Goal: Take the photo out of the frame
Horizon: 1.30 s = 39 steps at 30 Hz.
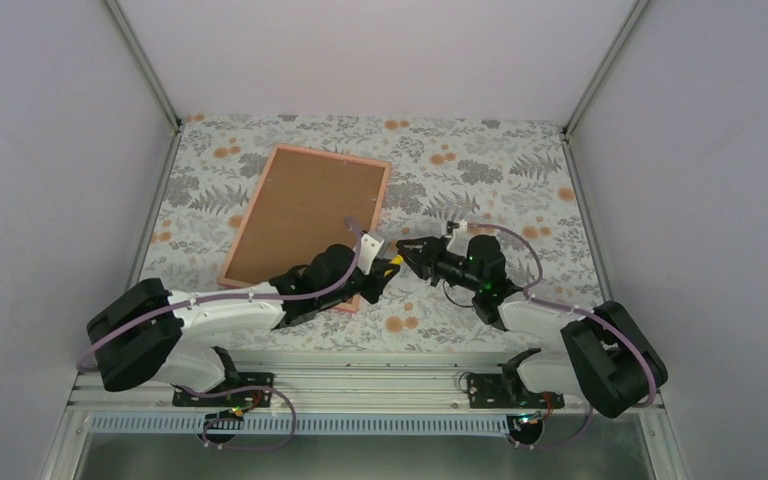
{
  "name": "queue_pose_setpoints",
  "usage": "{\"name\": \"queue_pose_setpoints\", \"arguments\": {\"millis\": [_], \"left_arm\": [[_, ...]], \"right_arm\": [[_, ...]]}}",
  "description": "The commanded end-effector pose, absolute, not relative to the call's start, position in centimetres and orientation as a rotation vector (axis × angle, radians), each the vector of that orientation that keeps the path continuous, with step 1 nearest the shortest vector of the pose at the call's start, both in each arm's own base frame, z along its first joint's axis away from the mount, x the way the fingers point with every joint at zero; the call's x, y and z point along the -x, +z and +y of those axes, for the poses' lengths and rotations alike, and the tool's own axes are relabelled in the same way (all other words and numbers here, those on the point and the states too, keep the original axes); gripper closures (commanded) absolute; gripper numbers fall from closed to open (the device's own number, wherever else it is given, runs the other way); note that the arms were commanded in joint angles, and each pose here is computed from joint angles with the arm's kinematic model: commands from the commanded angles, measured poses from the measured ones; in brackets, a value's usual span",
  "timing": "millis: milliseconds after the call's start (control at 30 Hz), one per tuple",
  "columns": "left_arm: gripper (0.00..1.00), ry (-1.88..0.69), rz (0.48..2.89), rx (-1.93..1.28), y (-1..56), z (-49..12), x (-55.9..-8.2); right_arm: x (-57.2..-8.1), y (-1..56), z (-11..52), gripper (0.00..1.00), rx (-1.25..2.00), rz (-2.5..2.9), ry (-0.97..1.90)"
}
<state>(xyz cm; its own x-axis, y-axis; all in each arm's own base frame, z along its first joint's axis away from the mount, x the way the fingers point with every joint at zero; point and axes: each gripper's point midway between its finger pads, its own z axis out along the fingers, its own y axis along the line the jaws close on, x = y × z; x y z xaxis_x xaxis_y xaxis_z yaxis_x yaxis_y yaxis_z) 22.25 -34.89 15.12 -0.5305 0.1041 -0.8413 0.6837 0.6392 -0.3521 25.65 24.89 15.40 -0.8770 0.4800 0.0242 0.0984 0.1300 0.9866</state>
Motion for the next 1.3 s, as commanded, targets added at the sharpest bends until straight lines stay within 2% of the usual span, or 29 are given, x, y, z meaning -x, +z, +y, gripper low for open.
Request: {"name": "queue_pose_setpoints", "arguments": {"millis": [0,100,267,500,933,1267], "left_arm": [[0.98,-0.848,2.013,-0.581,15.7,-33.9,-22.5],[0.98,-0.802,2.033,-0.570,15.5,-32.9,-23.0],[0.98,-0.716,2.106,-0.538,14.4,-31.0,-23.9],[0.98,-0.646,2.171,-0.473,13.5,-27.9,-25.2],[0.98,-0.514,2.293,-0.273,12.5,-21.4,-27.7],[0.98,-0.498,2.334,-0.188,11.6,-18.8,-27.8]], "right_arm": [[-26.8,17.0,25.0,0.71,-0.442,2.099,1.688],[-27.5,17.0,24.4,0.61,-0.387,2.108,1.582],[-29.1,17.1,23.3,0.51,-0.317,2.148,1.367],[-30.9,15.5,22.7,0.42,-0.161,2.242,1.080],[-30.9,9.3,28.9,0.38,0.132,2.428,0.766],[-29.3,4.3,33.5,0.37,0.267,2.544,0.575]]}}
